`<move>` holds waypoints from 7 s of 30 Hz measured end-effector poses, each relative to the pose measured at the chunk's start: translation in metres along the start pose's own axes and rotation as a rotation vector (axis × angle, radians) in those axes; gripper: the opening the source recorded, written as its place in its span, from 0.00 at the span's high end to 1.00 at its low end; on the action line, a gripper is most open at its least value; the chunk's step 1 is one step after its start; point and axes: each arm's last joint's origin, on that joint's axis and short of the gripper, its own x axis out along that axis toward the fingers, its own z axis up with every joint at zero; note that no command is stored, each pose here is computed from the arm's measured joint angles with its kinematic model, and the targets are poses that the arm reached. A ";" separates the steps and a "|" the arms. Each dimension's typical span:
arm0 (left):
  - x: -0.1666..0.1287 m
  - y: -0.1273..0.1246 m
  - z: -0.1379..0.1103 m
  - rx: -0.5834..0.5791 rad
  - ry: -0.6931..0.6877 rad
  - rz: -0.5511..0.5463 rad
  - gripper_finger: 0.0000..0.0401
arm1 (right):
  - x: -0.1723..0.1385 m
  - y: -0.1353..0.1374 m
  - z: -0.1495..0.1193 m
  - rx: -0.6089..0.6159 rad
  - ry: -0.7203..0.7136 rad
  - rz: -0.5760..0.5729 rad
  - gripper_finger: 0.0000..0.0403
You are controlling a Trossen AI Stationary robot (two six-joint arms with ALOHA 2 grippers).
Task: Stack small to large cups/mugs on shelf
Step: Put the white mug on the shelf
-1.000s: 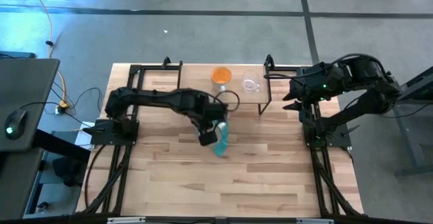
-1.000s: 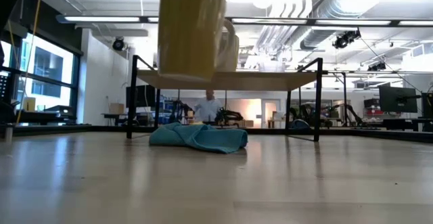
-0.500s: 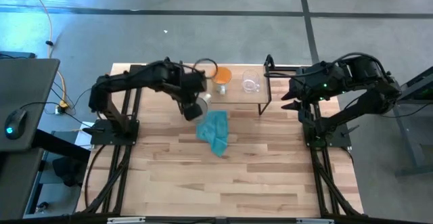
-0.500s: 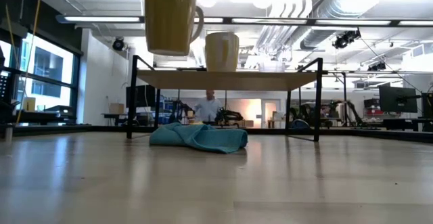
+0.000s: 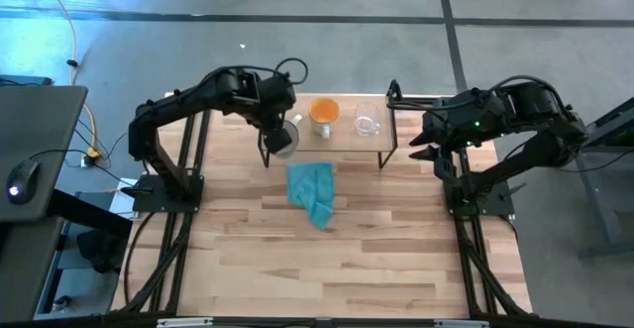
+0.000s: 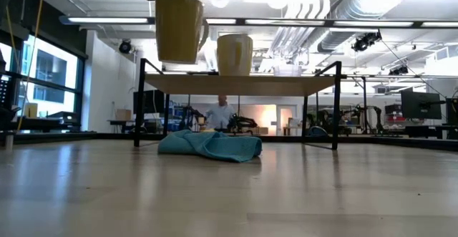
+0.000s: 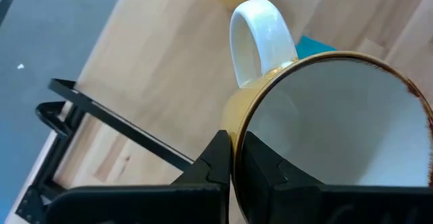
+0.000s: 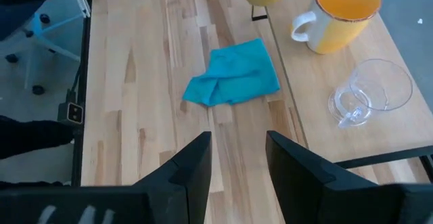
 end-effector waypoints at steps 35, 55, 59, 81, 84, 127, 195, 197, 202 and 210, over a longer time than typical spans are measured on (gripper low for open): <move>0.008 0.045 0.006 -0.042 0.027 -0.059 0.99 | 0.000 -0.001 0.000 0.009 -0.006 -0.028 0.67; -0.006 -0.033 0.003 0.245 -0.079 -0.293 0.99 | 0.000 -0.001 0.000 0.010 -0.006 -0.028 0.67; -0.012 -0.053 0.001 0.315 -0.129 -0.335 0.99 | 0.000 -0.001 0.000 0.010 -0.006 -0.027 0.67; 0.018 -0.141 -0.018 0.720 -0.007 -0.390 0.99 | 0.000 -0.001 0.001 0.024 -0.013 -0.025 0.67; 0.021 -0.148 -0.020 0.802 -0.008 -0.382 0.99 | 0.000 -0.001 0.001 0.028 -0.012 -0.025 0.67; -0.015 -0.073 0.000 0.939 -0.165 -0.398 0.99 | 0.025 0.004 0.012 0.094 0.050 -0.043 0.67; 0.016 0.082 0.025 0.411 -0.062 -0.155 0.99 | 0.025 0.005 0.017 0.045 0.003 -0.022 0.67; 0.016 0.086 0.025 0.380 -0.064 -0.168 0.99 | 0.025 0.005 0.017 0.045 0.003 -0.022 0.67; 0.016 0.091 0.024 0.354 -0.062 -0.165 0.99 | 0.025 0.005 0.016 0.035 0.004 -0.022 0.67; 0.027 0.089 0.030 0.333 -0.052 -0.188 0.99 | 0.025 0.005 0.017 0.027 -0.003 -0.020 0.67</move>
